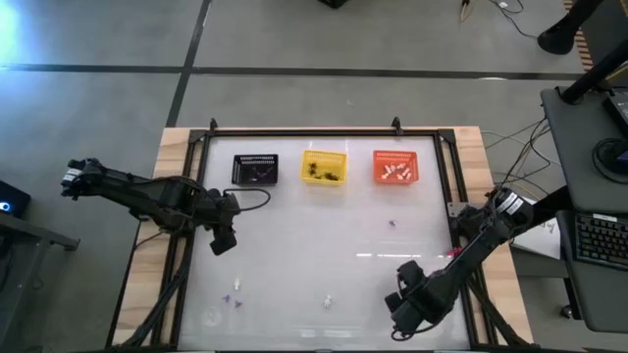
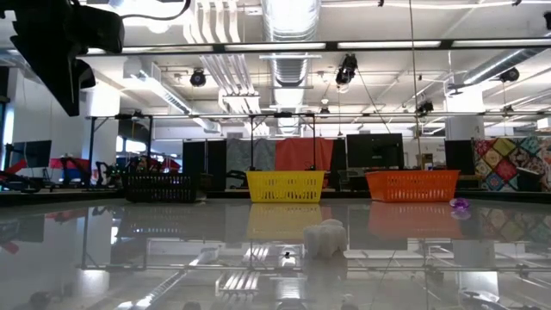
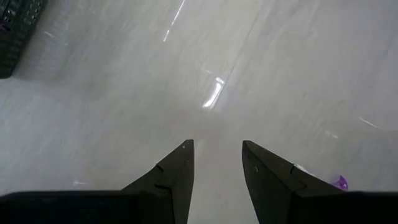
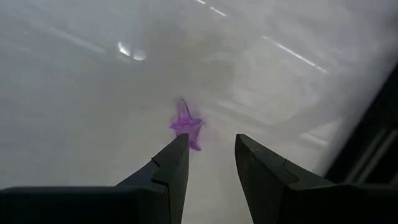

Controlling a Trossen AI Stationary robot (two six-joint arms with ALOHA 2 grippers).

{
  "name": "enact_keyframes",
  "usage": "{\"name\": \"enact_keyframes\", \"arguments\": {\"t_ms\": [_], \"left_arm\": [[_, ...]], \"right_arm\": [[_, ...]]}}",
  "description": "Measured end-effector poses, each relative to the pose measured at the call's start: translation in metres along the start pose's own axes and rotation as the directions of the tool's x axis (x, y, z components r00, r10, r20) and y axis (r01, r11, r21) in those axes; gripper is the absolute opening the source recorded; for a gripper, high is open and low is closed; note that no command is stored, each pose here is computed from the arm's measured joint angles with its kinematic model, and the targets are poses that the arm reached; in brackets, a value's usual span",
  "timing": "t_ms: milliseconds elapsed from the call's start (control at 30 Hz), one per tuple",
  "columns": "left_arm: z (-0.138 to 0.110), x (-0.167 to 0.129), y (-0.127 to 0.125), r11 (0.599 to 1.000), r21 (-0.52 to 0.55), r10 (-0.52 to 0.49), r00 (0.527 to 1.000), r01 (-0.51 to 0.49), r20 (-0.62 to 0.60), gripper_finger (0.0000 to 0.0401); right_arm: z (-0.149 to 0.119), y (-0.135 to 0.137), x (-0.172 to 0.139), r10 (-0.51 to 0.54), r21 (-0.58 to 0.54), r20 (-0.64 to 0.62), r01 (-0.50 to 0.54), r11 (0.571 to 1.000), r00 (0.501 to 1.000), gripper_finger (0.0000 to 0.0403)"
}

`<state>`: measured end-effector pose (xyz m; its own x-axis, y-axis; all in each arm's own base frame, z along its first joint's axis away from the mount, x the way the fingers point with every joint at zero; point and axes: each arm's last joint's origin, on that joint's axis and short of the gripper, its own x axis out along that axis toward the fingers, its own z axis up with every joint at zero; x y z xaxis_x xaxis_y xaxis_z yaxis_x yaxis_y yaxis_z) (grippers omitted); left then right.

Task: Sort Halloween decoration
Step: Put the violet hat toy into the black bin

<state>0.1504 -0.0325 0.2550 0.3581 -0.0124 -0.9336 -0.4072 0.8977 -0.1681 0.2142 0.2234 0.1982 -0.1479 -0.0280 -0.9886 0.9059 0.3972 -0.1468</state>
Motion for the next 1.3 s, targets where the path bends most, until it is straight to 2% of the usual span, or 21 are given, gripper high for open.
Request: {"name": "enact_keyframes", "arguments": {"t_ms": [100, 300, 633, 800, 967, 1167, 1300], "left_arm": [[0.0, 0.0, 0.0, 1.0, -0.004, -0.002, 1.0, 0.002, 0.002, 0.0118], [0.001, 0.0, -0.001, 1.0, -0.005, -0.01, 1.0, 0.01, 0.012, 0.0118], [0.001, 0.0, -0.001, 1.0, -0.006, -0.011, 1.0, 0.011, 0.013, 0.0118], [0.002, 0.0, -0.001, 1.0, -0.006, -0.015, 1.0, 0.015, 0.018, 0.0118], [0.003, 0.0, -0.003, 1.0, -0.007, -0.027, 0.999, 0.027, 0.033, 0.0118], [0.004, 0.0, -0.003, 0.999, -0.008, -0.031, 0.999, 0.032, 0.039, 0.0118], [0.005, 0.0, -0.004, 0.999, -0.009, -0.037, 0.998, 0.038, 0.046, 0.0118]], "right_arm": [[-0.002, -0.003, 0.01, 0.015, 0.029, 0.003, -0.015, 0.999, 1.0, 0.0123], [-0.004, 0.0, 0.027, 0.096, 0.02, -0.03, -0.095, 0.995, 0.995, 0.0123], [-0.003, 0.002, 0.048, 0.173, 0.032, -0.071, -0.171, 0.985, 0.982, 0.0123], [0.001, -0.004, 0.059, 0.162, 0.077, -0.069, -0.156, 0.985, 0.984, 0.0123], [0.002, -0.005, 0.061, 0.153, 0.077, -0.061, -0.149, 0.986, 0.986, 0.0123], [0.004, -0.006, 0.056, 0.17, 0.001, -0.014, -0.17, 0.986, 0.985, 0.0123], [0.008, -0.008, 0.059, 0.163, 0.009, -0.017, -0.162, 0.987, 0.987, 0.0123]]}}
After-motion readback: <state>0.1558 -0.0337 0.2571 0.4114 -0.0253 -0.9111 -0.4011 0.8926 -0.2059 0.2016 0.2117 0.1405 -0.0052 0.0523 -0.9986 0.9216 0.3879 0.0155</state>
